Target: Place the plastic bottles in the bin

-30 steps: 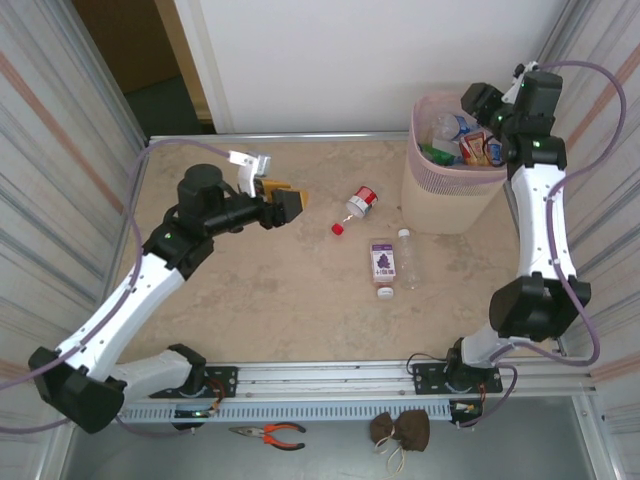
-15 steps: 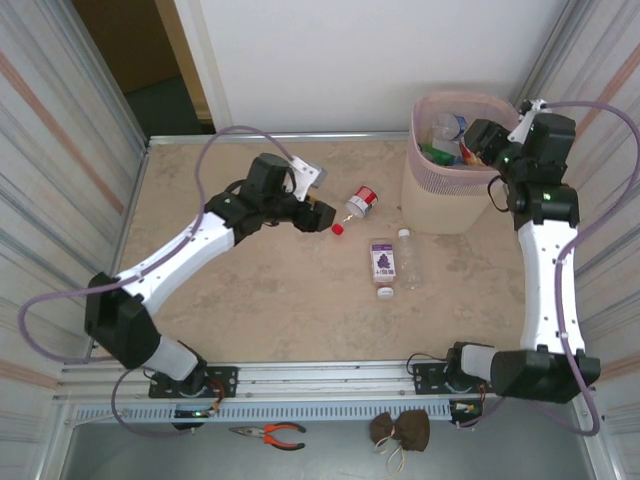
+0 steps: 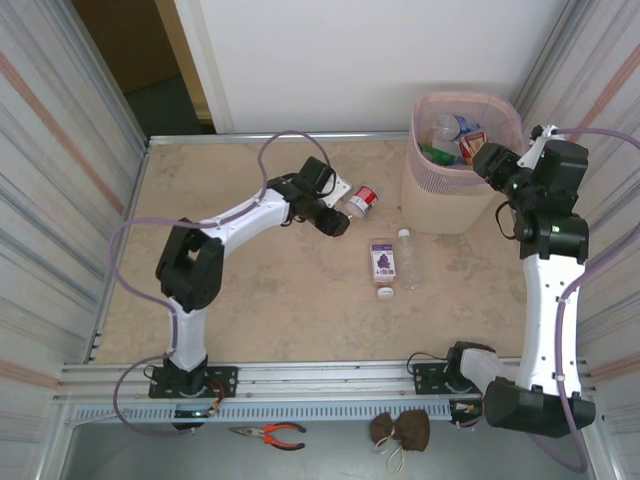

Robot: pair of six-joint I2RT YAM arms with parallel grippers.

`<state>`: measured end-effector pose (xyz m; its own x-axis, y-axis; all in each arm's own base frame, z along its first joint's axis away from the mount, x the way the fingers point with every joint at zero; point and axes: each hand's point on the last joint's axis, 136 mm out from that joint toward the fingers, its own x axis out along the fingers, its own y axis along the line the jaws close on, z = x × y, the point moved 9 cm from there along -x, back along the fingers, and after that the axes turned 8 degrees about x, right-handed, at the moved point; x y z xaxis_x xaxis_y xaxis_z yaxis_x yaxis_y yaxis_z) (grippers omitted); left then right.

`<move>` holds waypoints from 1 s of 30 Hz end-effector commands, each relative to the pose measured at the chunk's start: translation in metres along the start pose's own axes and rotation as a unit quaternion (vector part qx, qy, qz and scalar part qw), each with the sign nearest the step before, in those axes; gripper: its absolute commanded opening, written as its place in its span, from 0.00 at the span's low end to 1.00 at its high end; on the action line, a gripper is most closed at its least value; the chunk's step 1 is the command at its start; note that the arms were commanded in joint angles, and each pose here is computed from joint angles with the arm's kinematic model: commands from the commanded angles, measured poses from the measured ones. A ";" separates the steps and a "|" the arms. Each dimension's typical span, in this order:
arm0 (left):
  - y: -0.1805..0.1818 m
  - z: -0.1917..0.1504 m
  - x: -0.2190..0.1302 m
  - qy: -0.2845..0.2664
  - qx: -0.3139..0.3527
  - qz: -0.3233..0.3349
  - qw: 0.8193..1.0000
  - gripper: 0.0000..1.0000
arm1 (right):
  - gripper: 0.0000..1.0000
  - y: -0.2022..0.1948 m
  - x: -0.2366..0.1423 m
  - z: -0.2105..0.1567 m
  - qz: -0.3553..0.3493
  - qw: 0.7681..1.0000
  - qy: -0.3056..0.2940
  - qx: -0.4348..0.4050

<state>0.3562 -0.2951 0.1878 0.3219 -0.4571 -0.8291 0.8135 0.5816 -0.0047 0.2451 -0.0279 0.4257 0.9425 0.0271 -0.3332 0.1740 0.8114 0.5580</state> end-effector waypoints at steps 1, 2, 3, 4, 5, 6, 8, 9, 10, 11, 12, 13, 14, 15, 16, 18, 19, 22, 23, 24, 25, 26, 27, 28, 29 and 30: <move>0.003 0.003 0.013 0.019 0.029 0.018 0.999 0.65 | 0.60 -0.003 -0.010 -0.002 -0.014 1.000 -0.006 -0.015; 0.005 0.002 0.020 0.026 0.030 0.023 0.999 0.65 | 0.60 -0.004 -0.012 -0.002 -0.015 1.000 -0.009 -0.016; 0.006 0.003 0.023 0.028 0.030 0.027 0.999 0.65 | 0.60 -0.004 -0.013 -0.002 -0.016 1.000 -0.011 -0.015; 0.008 -0.003 0.037 0.044 0.028 0.028 0.998 0.65 | 0.60 -0.004 -0.014 -0.002 -0.017 1.000 -0.012 -0.016; 0.009 -0.003 0.043 0.048 0.028 0.029 0.998 0.65 | 0.60 -0.004 -0.015 -0.002 -0.017 1.000 -0.011 -0.015; 0.009 -0.004 0.048 0.051 0.030 0.025 0.998 0.65 | 0.60 -0.004 -0.015 -0.002 -0.017 1.000 -0.011 -0.015; 0.010 -0.006 0.058 0.058 0.029 0.020 0.998 0.65 | 0.59 -0.004 -0.016 -0.003 -0.018 1.000 -0.010 -0.015; 0.010 -0.007 0.063 0.062 0.029 0.017 0.998 0.65 | 0.59 -0.005 -0.016 -0.004 -0.018 1.000 -0.009 -0.014; 0.010 -0.007 0.066 0.063 0.030 0.017 0.997 0.65 | 0.59 -0.004 -0.016 -0.004 -0.018 1.000 -0.009 -0.014; 0.010 -0.009 0.071 0.066 0.030 0.015 0.997 0.64 | 0.59 -0.004 -0.016 -0.004 -0.018 1.000 -0.009 -0.014; 0.010 -0.009 0.074 0.067 0.031 0.013 0.997 0.64 | 0.59 -0.004 -0.017 -0.003 -0.017 1.000 -0.009 -0.014; 0.010 -0.010 0.077 0.069 0.031 0.010 0.997 0.62 | 0.59 -0.004 -0.018 -0.004 -0.017 1.000 -0.010 -0.014; 0.010 -0.010 0.080 0.070 0.032 0.008 0.997 0.60 | 0.59 -0.004 -0.018 -0.003 -0.018 1.000 -0.011 -0.014; 0.010 -0.011 0.082 0.073 0.031 0.007 0.997 0.59 | 0.59 -0.004 -0.018 -0.003 -0.018 1.000 -0.010 -0.014; 0.010 -0.012 0.083 0.074 0.031 0.006 0.997 0.56 | 0.59 -0.004 -0.018 -0.003 -0.017 1.000 -0.011 -0.014; 0.010 -0.013 0.084 0.078 0.031 0.005 0.997 0.50 | 0.59 -0.004 -0.018 -0.003 -0.018 1.000 -0.011 -0.014; 0.009 -0.014 0.083 0.077 0.032 0.004 0.996 0.47 | 0.59 -0.004 -0.018 -0.003 -0.019 1.000 -0.012 -0.014; 0.007 -0.014 0.077 0.077 0.032 0.006 0.997 0.40 | 0.58 -0.003 -0.019 -0.002 -0.017 1.000 -0.012 -0.013; 0.007 -0.014 0.073 0.075 0.032 0.008 0.997 0.38 | 0.58 -0.003 -0.019 -0.002 -0.016 1.000 -0.013 -0.013; 0.007 -0.014 0.069 0.072 0.032 0.009 0.997 0.37 | 0.58 -0.002 -0.019 -0.002 -0.015 1.000 -0.013 -0.012; 0.006 -0.014 0.066 0.070 0.031 0.011 0.997 0.36 | 0.58 -0.002 -0.019 -0.002 -0.014 1.000 -0.013 -0.010; 0.006 -0.013 0.061 0.066 0.030 0.014 0.997 0.35 | 0.58 -0.001 -0.019 -0.001 -0.010 1.000 -0.012 -0.009; 0.005 -0.013 0.056 0.062 0.028 0.017 0.998 0.34 | 0.57 -0.001 -0.019 -0.002 -0.008 1.000 -0.011 -0.006; 0.005 -0.013 0.051 0.058 0.027 0.019 0.998 0.33 | 0.57 0.000 -0.019 -0.002 -0.005 1.000 -0.010 -0.003; 0.004 -0.012 0.044 0.051 0.025 0.020 0.998 0.32 | 0.57 0.001 -0.019 -0.002 0.000 1.000 -0.008 0.000; 0.003 -0.011 0.038 0.044 0.022 0.022 0.999 0.31 | 0.57 0.005 -0.028 -0.002 0.011 1.000 -0.017 0.000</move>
<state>0.3725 -0.3050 0.1151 0.2597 -0.3261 -0.9090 0.8274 0.5606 0.0353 0.2314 -0.0280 0.4275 0.9410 0.0083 -0.3383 0.1883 0.8178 0.5438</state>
